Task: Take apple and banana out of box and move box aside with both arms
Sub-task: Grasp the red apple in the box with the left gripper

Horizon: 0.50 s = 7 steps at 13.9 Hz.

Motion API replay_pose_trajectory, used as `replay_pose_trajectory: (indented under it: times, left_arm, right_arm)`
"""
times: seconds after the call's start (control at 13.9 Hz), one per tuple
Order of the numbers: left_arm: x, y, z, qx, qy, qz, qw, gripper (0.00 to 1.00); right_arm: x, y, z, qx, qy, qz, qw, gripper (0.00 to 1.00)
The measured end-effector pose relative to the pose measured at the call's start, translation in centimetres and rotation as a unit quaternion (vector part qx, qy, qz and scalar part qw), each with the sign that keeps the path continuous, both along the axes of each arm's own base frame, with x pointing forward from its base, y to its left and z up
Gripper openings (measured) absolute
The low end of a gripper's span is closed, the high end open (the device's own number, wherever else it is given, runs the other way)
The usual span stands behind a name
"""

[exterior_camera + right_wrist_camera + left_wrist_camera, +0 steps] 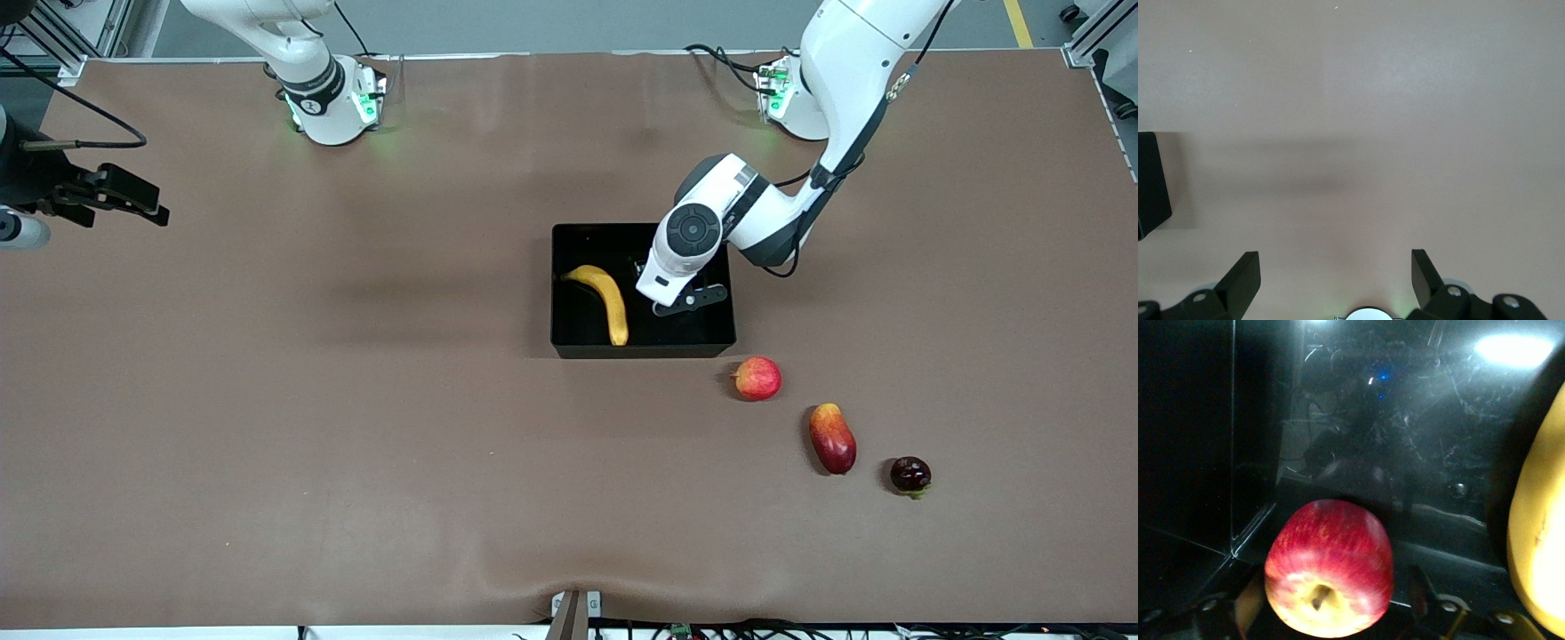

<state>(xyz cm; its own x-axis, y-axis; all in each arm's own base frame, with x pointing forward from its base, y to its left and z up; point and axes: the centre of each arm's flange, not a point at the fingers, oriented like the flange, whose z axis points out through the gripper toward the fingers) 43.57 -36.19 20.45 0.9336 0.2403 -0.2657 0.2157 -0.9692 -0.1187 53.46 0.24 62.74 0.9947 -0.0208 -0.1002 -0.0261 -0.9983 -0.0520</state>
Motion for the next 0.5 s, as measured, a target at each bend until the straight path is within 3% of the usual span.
replay_pose_trajectory:
  times: [0.07, 0.14, 0.29, 0.5]
  left_arm:
    - [0.0, -0.1, 0.1, 0.0, -0.001, 0.0, 1.0, 0.78]
    - [0.3, -0.3, 0.4, -0.003, -0.005, 0.001, 1.0, 0.74]
    - [1.8, -0.8, 2.6, -0.012, -0.023, 0.004, 1.0, 0.74]
    - [5.9, -1.0, 10.6, -0.011, -0.051, 0.017, 0.998, 0.74]
  right_arm:
    - [0.0, 0.0, -0.1, 0.0, 0.002, 0.0, 1.0, 1.0]
    - [-0.1, 0.0, -0.3, 0.0, 0.005, 0.0, 1.0, 1.0]
    - [-0.1, -0.2, -1.0, 0.0, 0.013, -0.002, 1.0, 1.0]
    - [-0.1, -0.3, -1.3, 0.0, 0.017, -0.002, 1.0, 1.0]
